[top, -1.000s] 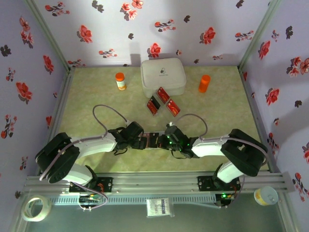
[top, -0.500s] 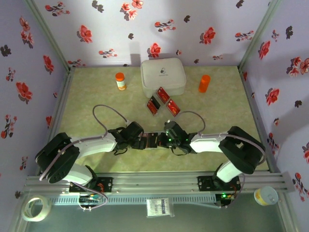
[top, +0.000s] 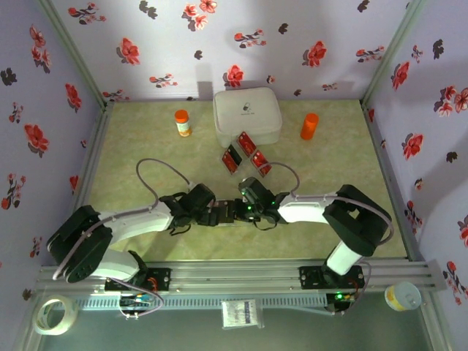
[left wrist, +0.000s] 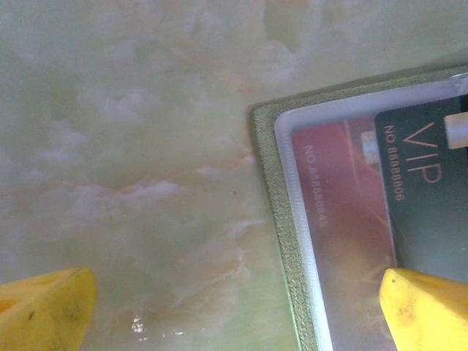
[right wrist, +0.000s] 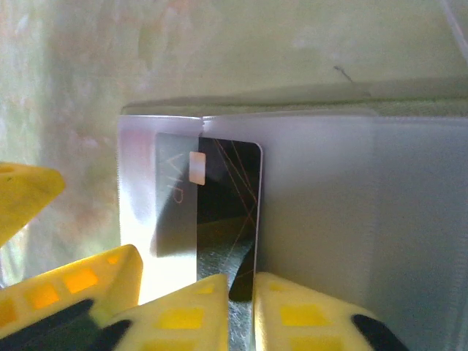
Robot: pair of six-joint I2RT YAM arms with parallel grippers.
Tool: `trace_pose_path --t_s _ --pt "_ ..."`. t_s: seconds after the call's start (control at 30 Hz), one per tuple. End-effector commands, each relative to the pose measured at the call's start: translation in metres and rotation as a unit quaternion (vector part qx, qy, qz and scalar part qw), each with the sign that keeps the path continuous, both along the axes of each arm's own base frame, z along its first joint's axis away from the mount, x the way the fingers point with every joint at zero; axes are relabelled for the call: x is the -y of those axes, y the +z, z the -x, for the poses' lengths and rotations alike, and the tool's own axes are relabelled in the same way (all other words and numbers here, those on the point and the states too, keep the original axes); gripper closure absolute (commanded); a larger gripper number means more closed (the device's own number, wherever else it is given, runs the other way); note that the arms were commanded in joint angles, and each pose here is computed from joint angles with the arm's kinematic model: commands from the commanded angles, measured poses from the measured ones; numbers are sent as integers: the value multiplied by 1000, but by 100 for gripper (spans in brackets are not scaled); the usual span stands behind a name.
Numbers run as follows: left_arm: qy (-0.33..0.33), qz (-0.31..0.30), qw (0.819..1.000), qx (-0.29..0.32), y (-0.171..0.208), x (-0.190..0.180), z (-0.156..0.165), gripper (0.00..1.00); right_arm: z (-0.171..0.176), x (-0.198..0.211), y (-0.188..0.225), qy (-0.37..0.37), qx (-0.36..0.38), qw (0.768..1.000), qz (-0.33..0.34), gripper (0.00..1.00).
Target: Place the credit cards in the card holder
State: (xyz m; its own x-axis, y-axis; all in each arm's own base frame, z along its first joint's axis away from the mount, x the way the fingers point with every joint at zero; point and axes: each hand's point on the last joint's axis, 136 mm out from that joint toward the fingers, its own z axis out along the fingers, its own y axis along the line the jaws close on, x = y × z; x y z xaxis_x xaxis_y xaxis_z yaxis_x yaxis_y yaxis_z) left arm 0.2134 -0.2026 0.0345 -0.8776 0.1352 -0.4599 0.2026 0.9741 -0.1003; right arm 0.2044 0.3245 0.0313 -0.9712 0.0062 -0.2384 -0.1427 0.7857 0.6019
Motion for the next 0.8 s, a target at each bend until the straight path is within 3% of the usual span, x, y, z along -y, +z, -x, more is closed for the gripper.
trace_pose_path --t_s 0.0,0.17,0.5,0.77 --pt "26 5 1000 7 9 -9 -2 0 11 12 6 25 -2 999 40 61" --pt "46 5 999 11 11 -23 -3 0 3 19 32 28 30 997 65 57" --pt "61 -12 998 -1 -4 -41 -6 0 -15 4 26 34 43 995 85 89" --pt "57 -23 998 -11 -17 -42 -7 0 -18 -3 7 38 30 994 95 92"
